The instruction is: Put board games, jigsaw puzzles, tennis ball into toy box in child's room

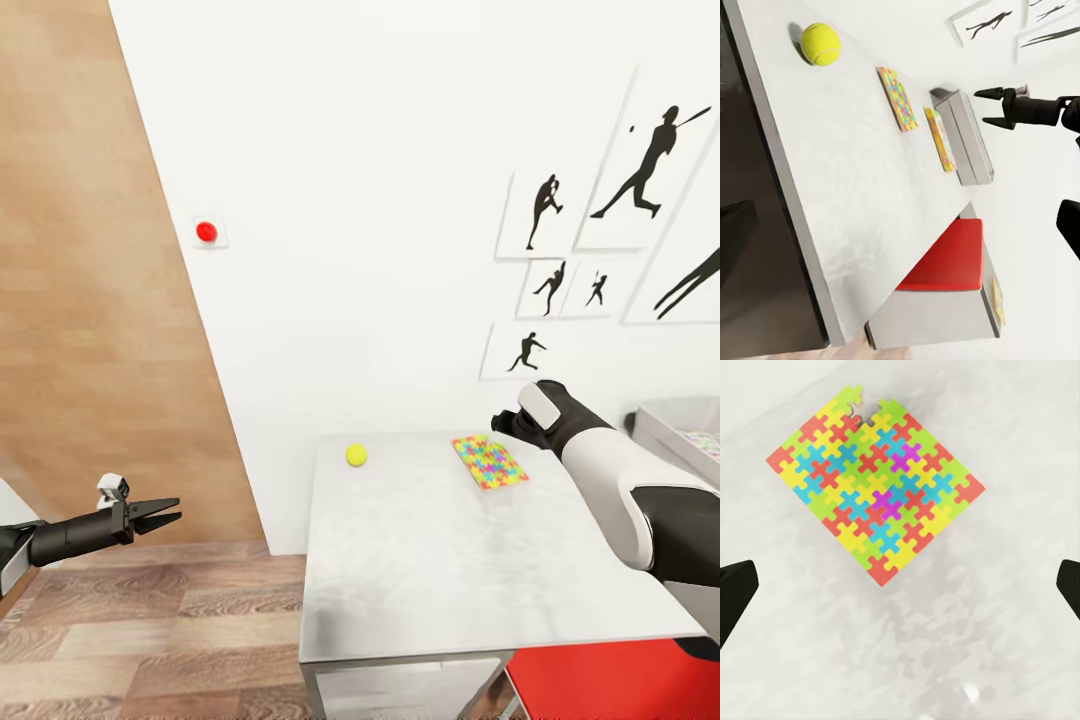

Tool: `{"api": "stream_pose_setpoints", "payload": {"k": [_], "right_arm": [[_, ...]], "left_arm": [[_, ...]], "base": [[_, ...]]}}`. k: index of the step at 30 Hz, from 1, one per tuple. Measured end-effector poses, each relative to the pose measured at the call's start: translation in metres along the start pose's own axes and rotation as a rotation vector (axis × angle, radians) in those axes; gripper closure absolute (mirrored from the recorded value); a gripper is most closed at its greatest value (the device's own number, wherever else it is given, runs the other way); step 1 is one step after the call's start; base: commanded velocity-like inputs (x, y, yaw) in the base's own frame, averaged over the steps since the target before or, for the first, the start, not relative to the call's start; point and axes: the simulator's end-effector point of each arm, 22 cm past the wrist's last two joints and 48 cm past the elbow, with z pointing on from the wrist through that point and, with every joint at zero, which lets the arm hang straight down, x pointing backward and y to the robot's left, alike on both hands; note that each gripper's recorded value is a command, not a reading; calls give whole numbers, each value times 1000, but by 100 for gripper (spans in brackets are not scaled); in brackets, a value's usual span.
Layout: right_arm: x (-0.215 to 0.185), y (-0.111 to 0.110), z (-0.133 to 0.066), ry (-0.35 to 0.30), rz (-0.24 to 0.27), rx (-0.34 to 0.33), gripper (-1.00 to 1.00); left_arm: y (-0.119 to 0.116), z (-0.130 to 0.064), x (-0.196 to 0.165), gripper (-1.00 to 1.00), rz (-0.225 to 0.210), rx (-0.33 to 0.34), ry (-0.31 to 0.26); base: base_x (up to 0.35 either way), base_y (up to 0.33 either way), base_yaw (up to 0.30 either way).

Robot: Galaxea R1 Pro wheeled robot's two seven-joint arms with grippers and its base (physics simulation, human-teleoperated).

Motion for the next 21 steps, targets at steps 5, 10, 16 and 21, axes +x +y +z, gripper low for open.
{"api": "stream_pose_setpoints", "payload": {"k": [5, 10, 16, 21], "right_arm": [[-2, 1, 2, -5, -1, -2, -100], [-7, 5, 3, -21, -10, -3, -100], [-5, 5, 8, -20, -22, 4, -100], [-2, 5, 13, -14, -25, 8, -100]], "left_arm": [[4, 1, 2, -100, -7, -2, 2], [7, 2, 3, -100, -14, -5, 5], [12, 2, 5, -100, -22, -9, 8], [16, 4, 8, -100, -29, -12, 12]], "base": [[0, 0, 0], [0, 0, 0], [0, 0, 0], [0, 0, 0]]}}
